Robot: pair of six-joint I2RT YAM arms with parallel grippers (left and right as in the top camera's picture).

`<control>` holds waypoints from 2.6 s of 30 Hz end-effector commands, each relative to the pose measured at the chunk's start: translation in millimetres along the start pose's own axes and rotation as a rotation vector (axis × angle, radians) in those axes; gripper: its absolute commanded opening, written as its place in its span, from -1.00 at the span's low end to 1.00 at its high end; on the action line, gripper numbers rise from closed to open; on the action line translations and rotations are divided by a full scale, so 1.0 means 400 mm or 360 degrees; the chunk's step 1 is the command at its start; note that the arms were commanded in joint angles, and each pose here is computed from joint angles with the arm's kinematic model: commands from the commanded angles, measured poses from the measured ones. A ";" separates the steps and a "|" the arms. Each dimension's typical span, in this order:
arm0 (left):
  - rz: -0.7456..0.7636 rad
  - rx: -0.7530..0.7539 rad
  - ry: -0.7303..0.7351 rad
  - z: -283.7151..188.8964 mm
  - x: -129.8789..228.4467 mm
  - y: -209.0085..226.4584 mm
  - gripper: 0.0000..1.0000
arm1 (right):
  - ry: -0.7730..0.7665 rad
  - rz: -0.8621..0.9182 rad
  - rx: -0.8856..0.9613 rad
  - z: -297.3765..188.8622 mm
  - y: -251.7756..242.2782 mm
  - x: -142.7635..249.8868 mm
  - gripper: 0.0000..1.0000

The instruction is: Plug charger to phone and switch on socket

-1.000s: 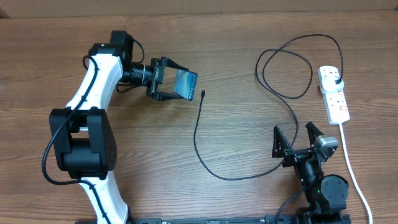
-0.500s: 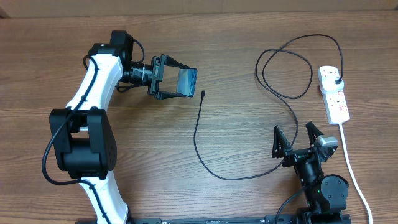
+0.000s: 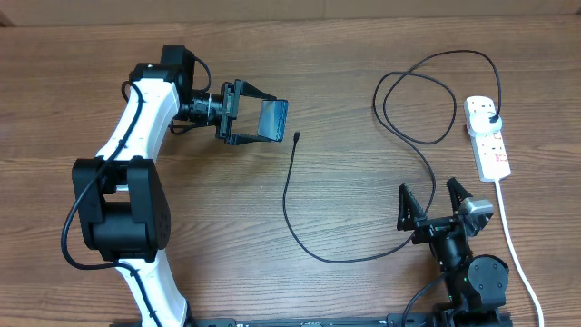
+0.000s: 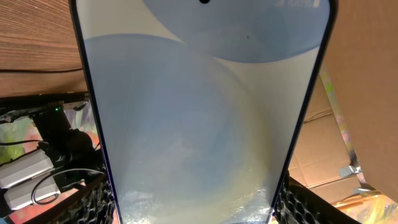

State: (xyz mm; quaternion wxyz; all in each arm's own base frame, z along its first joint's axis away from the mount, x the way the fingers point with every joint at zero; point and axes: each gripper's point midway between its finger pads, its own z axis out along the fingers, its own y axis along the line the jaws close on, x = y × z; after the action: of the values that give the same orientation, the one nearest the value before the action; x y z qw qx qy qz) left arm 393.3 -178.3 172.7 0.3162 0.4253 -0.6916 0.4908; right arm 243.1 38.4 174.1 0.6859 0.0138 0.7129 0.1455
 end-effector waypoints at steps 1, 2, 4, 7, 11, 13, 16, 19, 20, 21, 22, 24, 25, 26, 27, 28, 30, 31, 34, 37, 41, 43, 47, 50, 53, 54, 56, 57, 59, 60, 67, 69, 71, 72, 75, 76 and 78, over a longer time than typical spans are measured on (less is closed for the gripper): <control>0.0060 0.0054 0.0085 -0.009 0.039 -0.030 0.32 | 0.0002 0.0004 -0.0010 0.001 0.002 0.007 0.99; 0.0060 0.0053 0.0085 -0.009 0.039 -0.030 0.32 | 0.0002 0.0004 -0.0011 0.001 0.002 0.007 1.00; 0.0060 0.0054 0.0085 -0.009 0.039 -0.030 0.32 | 0.0002 0.0004 -0.0011 0.001 0.002 0.007 0.99; 0.0068 0.0059 0.0081 -0.011 0.037 -0.032 0.32 | 0.0002 0.0003 -0.0011 0.001 0.002 0.007 0.99; 0.0110 0.0086 0.0035 -0.034 0.017 -0.037 0.30 | 0.0002 0.0004 -0.0010 0.001 0.002 0.007 1.00; 0.0134 0.0108 0.0023 -0.050 0.010 -0.041 0.29 | 0.0002 0.0004 -0.0011 0.001 0.002 0.007 1.00; 0.0170 0.0132 0.0009 -0.068 0.002 -0.044 0.29 | 0.0002 0.0004 -0.0010 0.001 0.002 0.007 1.00; 0.0180 0.0153 -0.0004 -0.085 -0.005 -0.045 0.29 | 0.0002 0.0003 -0.0011 0.001 0.002 0.007 1.00; 0.0187 0.0159 -0.0008 -0.089 -0.007 -0.046 0.29 | 0.0002 0.0004 -0.0011 0.001 0.002 0.007 1.00; 0.0185 0.0164 -0.0012 -0.093 -0.009 -0.047 0.29 | 0.0002 0.0004 -0.0011 0.001 0.002 0.007 1.00; 0.0187 0.0168 -0.0015 -0.096 -0.011 -0.047 0.29 | 0.0002 0.0004 -0.0011 0.001 0.002 0.007 1.00; 0.0191 0.0174 -0.0027 -0.103 -0.016 -0.048 0.29 | 0.0002 0.0004 -0.0010 0.001 0.002 0.007 1.00; 0.0190 0.0173 -0.0039 -0.105 -0.020 -0.047 0.29 | 0.0002 0.0003 -0.0011 0.001 0.002 0.007 1.00; 0.0188 0.0168 -0.0055 -0.107 -0.024 -0.046 0.30 | 0.0002 0.0004 -0.0011 0.001 0.002 0.007 1.00; 0.0186 0.0164 -0.0069 -0.108 -0.029 -0.045 0.30 | 0.0002 0.0004 -0.0011 0.001 0.002 0.007 1.00; 0.0184 0.0158 -0.0088 -0.110 -0.034 -0.043 0.30 | 0.0002 0.0003 -0.0011 0.001 0.002 0.007 1.00; 0.0182 0.0146 -0.0115 -0.111 -0.042 -0.040 0.32 | 0.0002 0.0003 -0.0010 0.001 0.002 0.007 1.00; 0.0182 0.0145 -0.0118 -0.111 -0.043 -0.040 0.32 | 0.0002 0.0003 -0.0011 0.001 0.002 0.007 1.00; 0.0182 0.0144 -0.0118 -0.111 -0.043 -0.040 0.32 | 0.0001 0.0003 -0.0002 0.001 0.000 0.007 1.00; 0.0182 0.0139 -0.0128 -0.111 -0.046 -0.038 0.32 | 0.0000 0.0003 -0.0004 0.001 0.001 0.007 1.00; 0.0207 0.0139 -0.0129 -0.111 -0.046 -0.038 0.32 | 0.0000 0.0003 -0.0004 0.001 0.001 0.007 1.00; 0.0211 0.0139 -0.0129 -0.111 -0.046 -0.038 0.32 | 0.0000 0.0003 -0.0004 0.001 0.001 0.007 1.00; 0.0226 0.0136 -0.0131 -0.110 -0.046 -0.038 0.32 | -0.0009 0.0010 -0.0015 0.001 0.004 0.003 1.00; 0.0227 0.0125 -0.0152 -0.110 -0.051 -0.036 0.22 | -0.0015 0.0127 -0.0032 0.000 0.009 0.000 0.99; 0.0226 0.0115 -0.0175 -0.111 -0.058 -0.033 0.22 | 0.0026 0.0137 -0.0107 0.000 0.029 0.011 1.00; 0.0224 0.0107 -0.0188 -0.111 -0.062 -0.031 0.23 | 0.0041 0.0137 -0.0145 -0.002 0.040 0.012 1.00; 0.0224 0.0098 -0.0208 -0.112 -0.067 -0.029 0.25 | 0.0073 0.0140 -0.0173 -0.006 0.050 0.012 0.99; 0.0223 0.0091 -0.0222 -0.112 -0.071 -0.028 0.25 | 0.0085 0.0142 -0.0176 -0.008 0.053 0.008 1.00; 0.0220 0.0065 -0.0275 -0.114 -0.085 -0.022 0.27 | 0.0133 0.0150 -0.0194 -0.014 0.063 0.004 1.00; 0.0217 0.0051 -0.0303 -0.115 -0.093 -0.018 0.27 | 0.0155 0.0154 -0.0204 -0.017 0.068 0.001 1.00; 0.0216 -0.0086 -0.0587 -0.139 -0.170 0.013 0.33 | 0.0401 0.0205 -0.0234 -0.026 0.102 -0.035 1.00; 0.0215 -0.0134 -0.0686 -0.154 -0.196 0.024 0.33 | 0.0515 0.0230 -0.0206 -0.023 0.104 -0.037 1.00; 0.0231 -0.0182 -0.0775 -0.169 -0.219 0.035 0.31 | 0.0638 0.0257 -0.0180 -0.015 0.107 -0.042 1.00; 0.0239 -0.0199 -0.0803 -0.175 -0.226 0.038 0.29 | 0.0698 0.0271 -0.0163 -0.009 0.107 -0.047 1.00; 0.0250 -0.0236 -0.0875 -0.192 -0.245 0.047 0.26 | 0.0882 0.0322 -0.0166 0.014 0.123 -0.062 1.00; 0.0247 -0.0242 -0.0888 -0.195 -0.248 0.049 0.27 | 0.0950 0.0343 -0.0171 0.024 0.130 -0.067 1.00; 0.0241 -0.0256 -0.0918 -0.203 -0.256 0.052 0.27 | 0.1072 0.0385 -0.0183 0.040 0.141 -0.072 1.00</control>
State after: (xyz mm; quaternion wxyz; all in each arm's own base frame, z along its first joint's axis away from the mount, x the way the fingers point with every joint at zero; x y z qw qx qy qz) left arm 414.0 -81.6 99.6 0.1335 0.4754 -0.8036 0.3324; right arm 239.7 77.6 194.4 0.4121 0.0223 0.8795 0.2371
